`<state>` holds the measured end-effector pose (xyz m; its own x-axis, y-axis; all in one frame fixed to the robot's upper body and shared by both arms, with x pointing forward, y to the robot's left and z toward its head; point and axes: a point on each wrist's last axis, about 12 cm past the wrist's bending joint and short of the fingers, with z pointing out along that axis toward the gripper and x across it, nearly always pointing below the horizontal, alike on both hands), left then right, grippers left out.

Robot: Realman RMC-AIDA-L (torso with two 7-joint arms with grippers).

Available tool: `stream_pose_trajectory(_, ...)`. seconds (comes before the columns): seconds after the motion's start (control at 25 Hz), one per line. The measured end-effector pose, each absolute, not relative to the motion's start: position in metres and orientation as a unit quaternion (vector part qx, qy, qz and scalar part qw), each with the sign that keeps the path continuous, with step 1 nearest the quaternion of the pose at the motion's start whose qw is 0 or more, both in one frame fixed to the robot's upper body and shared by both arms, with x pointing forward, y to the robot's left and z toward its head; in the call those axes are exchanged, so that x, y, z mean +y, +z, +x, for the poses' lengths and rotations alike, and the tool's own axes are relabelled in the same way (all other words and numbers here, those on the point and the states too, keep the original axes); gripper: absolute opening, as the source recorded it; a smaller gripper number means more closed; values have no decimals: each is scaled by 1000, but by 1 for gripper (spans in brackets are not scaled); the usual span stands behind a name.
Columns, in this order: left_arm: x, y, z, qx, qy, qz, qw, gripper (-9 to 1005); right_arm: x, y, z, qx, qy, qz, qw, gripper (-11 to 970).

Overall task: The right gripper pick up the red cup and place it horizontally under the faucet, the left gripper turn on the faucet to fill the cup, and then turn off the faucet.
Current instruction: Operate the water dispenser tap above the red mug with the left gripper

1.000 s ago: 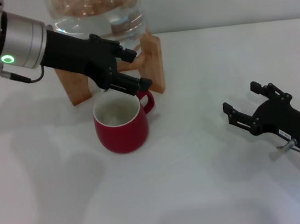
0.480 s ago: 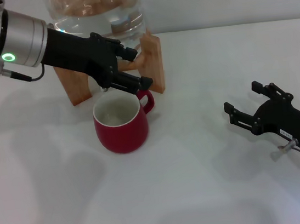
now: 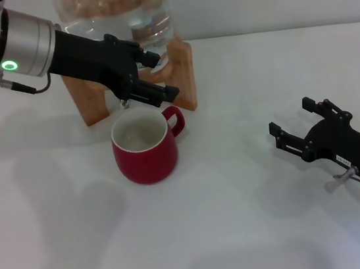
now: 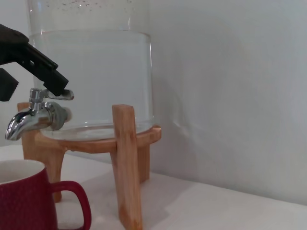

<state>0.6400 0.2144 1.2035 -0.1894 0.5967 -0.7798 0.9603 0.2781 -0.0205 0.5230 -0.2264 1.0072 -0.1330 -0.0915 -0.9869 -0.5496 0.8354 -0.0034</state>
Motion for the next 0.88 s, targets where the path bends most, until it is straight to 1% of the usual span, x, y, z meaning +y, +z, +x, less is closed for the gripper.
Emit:
stream_pose_trajectory(0.36, 212, 1203, 640, 719, -270, 543, 340, 870, -227, 1007, 523, 730, 184, -219, 621, 875)
stream_pose_trajectory(0.52, 205, 1203, 639, 708, -287, 548, 340, 871, -227, 1007, 523, 729, 183, -220, 621, 875)
stream_pose_trajectory(0.76, 196, 1208, 639, 684, -310, 552, 363, 871, -227, 1007, 523, 729, 182, -221, 621, 875)
stream_pose_trajectory(0.88, 195, 1211, 640, 667, -324, 543, 394, 870, -227, 1008, 523, 729, 182, -221, 622, 875)
